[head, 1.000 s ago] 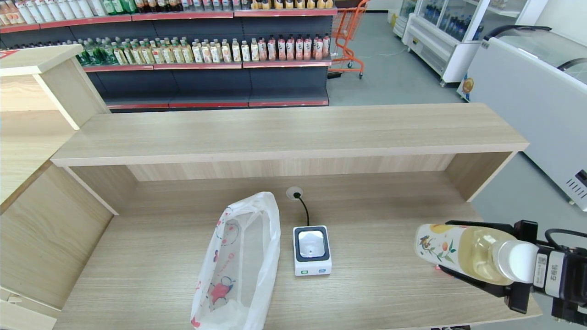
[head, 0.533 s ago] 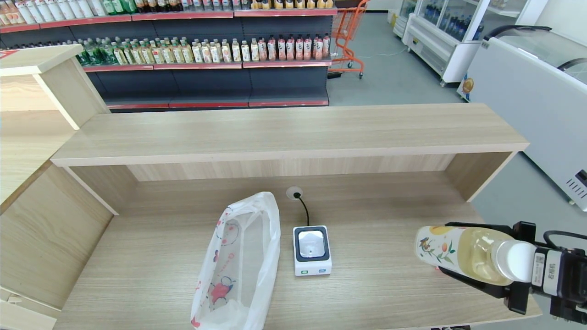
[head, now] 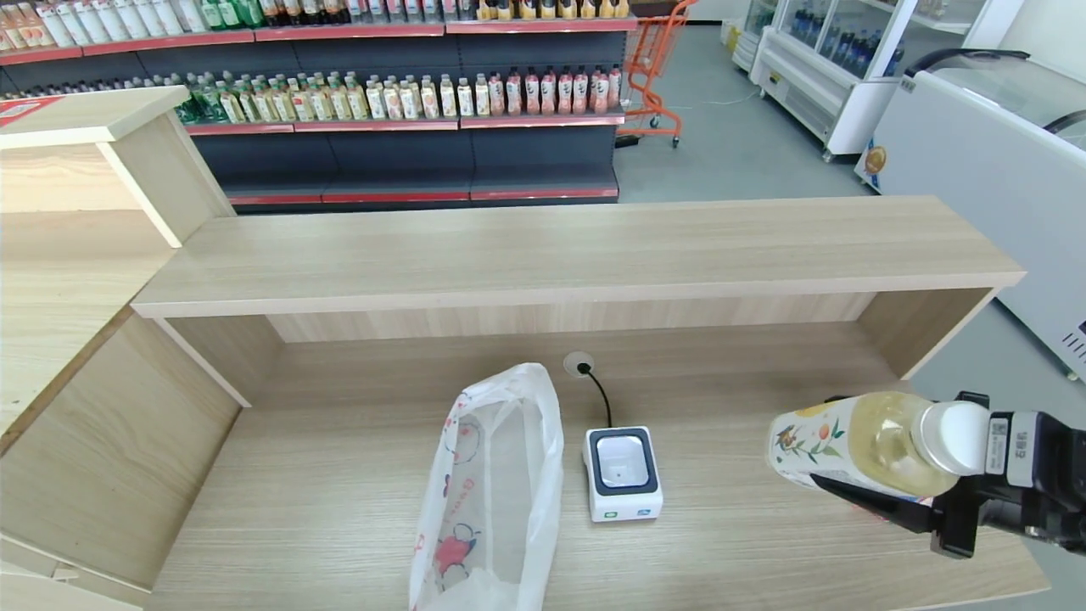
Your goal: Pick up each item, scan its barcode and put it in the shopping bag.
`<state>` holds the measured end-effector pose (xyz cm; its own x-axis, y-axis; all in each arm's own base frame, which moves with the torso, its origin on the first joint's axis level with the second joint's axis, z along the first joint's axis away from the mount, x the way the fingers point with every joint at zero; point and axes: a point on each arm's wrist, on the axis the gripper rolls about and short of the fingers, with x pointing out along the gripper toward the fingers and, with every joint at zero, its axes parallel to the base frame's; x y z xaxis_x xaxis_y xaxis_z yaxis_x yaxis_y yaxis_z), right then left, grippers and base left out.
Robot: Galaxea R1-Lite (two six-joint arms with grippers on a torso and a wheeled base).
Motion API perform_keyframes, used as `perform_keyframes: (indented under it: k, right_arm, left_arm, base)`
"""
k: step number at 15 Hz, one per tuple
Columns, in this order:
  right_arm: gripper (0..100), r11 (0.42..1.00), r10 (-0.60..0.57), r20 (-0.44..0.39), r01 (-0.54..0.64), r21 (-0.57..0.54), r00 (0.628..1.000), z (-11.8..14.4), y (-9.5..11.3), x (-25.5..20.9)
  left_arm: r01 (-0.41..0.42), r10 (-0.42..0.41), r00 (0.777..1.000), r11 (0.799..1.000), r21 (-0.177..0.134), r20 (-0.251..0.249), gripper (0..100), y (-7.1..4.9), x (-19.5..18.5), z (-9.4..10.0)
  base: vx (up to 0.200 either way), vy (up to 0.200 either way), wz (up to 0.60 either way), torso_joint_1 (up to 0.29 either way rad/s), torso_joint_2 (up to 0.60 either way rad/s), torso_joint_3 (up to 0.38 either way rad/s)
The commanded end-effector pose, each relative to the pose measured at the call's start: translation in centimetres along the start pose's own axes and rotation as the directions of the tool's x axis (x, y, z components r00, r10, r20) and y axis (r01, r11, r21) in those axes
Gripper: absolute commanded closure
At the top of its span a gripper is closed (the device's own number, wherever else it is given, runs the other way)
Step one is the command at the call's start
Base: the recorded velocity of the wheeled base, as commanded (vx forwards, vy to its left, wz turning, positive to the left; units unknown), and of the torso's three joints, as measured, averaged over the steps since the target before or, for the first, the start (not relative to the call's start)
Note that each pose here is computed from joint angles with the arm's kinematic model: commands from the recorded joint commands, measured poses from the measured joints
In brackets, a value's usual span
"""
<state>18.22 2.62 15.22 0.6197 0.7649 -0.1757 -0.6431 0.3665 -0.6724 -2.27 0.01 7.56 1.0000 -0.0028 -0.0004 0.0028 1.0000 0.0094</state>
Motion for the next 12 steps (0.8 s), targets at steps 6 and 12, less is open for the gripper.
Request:
perform_keyframes:
  k: [6,12]
  right_arm:
    - [100,0.990,-0.013,-0.087,0.025,0.139,0.996,-6.3,-3.4,0.6]
    - [100,0.998,0.042,0.010,-0.042,0.048,0.999,-10.6,-3.4,3.5]
  left_arm:
    - [-0.001,0.001,1.000,1.000,0.001,0.000,0,0.0,0.0,0.0]
    - [-0.001,0.001,1.000,1.000,0.001,0.000,0,0.0,0.0,0.0]
  base:
    - [0.000,0.033,0.00,0.000,0.00,0.000]
    - [0.000,0.000,0.00,0.000,0.00,0.000]
